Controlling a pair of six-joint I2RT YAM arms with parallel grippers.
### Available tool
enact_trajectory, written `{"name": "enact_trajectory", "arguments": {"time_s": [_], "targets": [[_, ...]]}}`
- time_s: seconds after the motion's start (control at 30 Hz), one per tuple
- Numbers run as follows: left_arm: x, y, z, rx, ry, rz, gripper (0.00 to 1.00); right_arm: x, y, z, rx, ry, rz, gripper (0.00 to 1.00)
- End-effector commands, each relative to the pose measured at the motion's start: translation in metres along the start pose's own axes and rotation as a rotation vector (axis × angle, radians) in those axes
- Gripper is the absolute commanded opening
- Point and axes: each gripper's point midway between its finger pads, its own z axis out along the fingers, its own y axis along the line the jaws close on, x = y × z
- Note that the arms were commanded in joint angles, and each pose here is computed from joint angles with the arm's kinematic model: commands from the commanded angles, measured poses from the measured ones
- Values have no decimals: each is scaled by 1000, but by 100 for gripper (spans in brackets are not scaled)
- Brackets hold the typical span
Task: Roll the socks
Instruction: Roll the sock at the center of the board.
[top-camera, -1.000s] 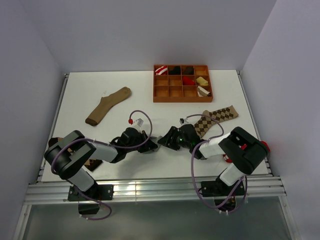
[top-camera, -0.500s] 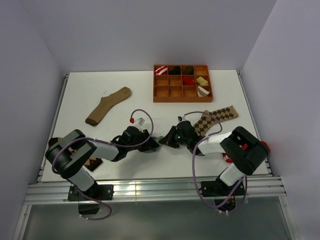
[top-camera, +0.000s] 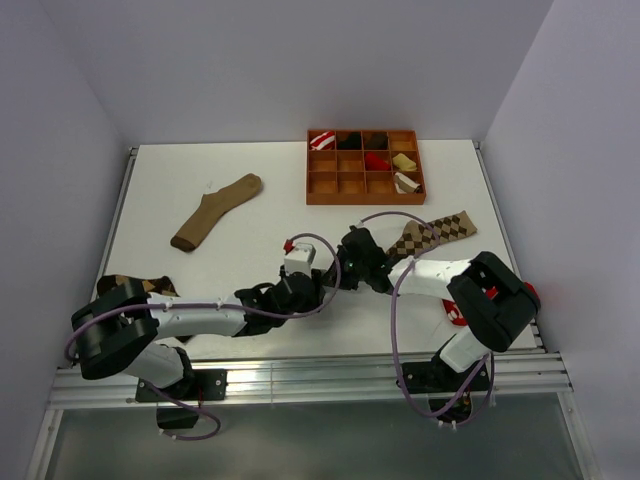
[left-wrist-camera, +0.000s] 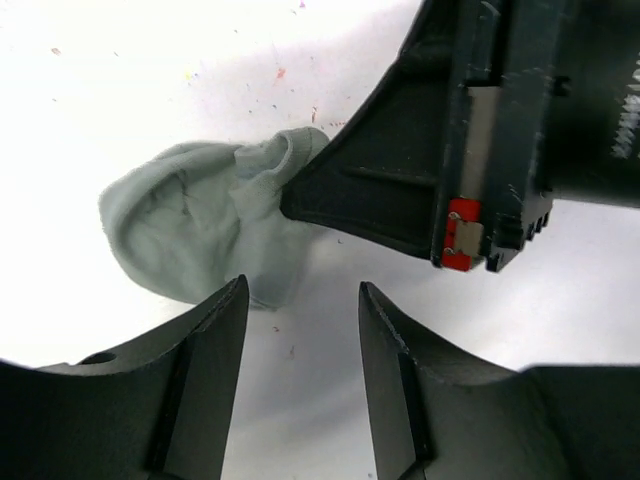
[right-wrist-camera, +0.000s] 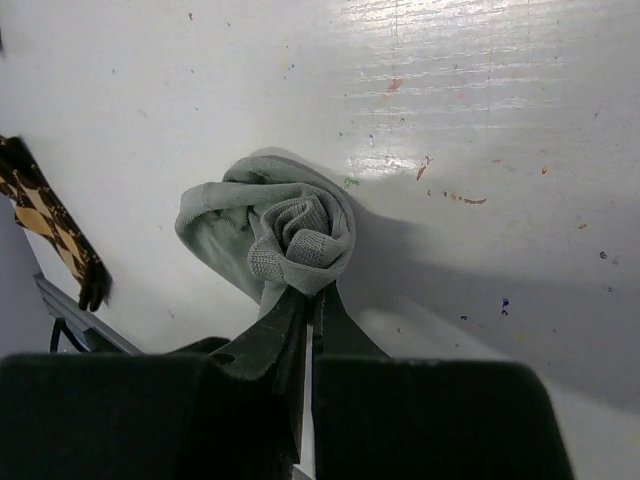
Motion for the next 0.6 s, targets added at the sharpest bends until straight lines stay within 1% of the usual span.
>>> {"name": "enact_trajectory", "arguments": {"time_s": [0.0, 0.07, 0.17, 0.33, 0.57], "targets": [[-16, 11, -4, -143, -111, 152, 52, -4, 6, -4, 34, 0, -24, 0], [-21, 4, -4, -150, -143, 193, 51, -3, 6, -3, 40, 5, -26, 0], [-13, -5, 2, -168, -141, 266, 50, -1, 6, -4, 50, 18, -27, 0], [-7, -12, 12, -190, -133, 314, 47, -1, 8, -3, 47, 27, -29, 0], [16, 4, 27, -279, -83, 382, 44, 2, 9, -2, 38, 39, -29, 0]]}}
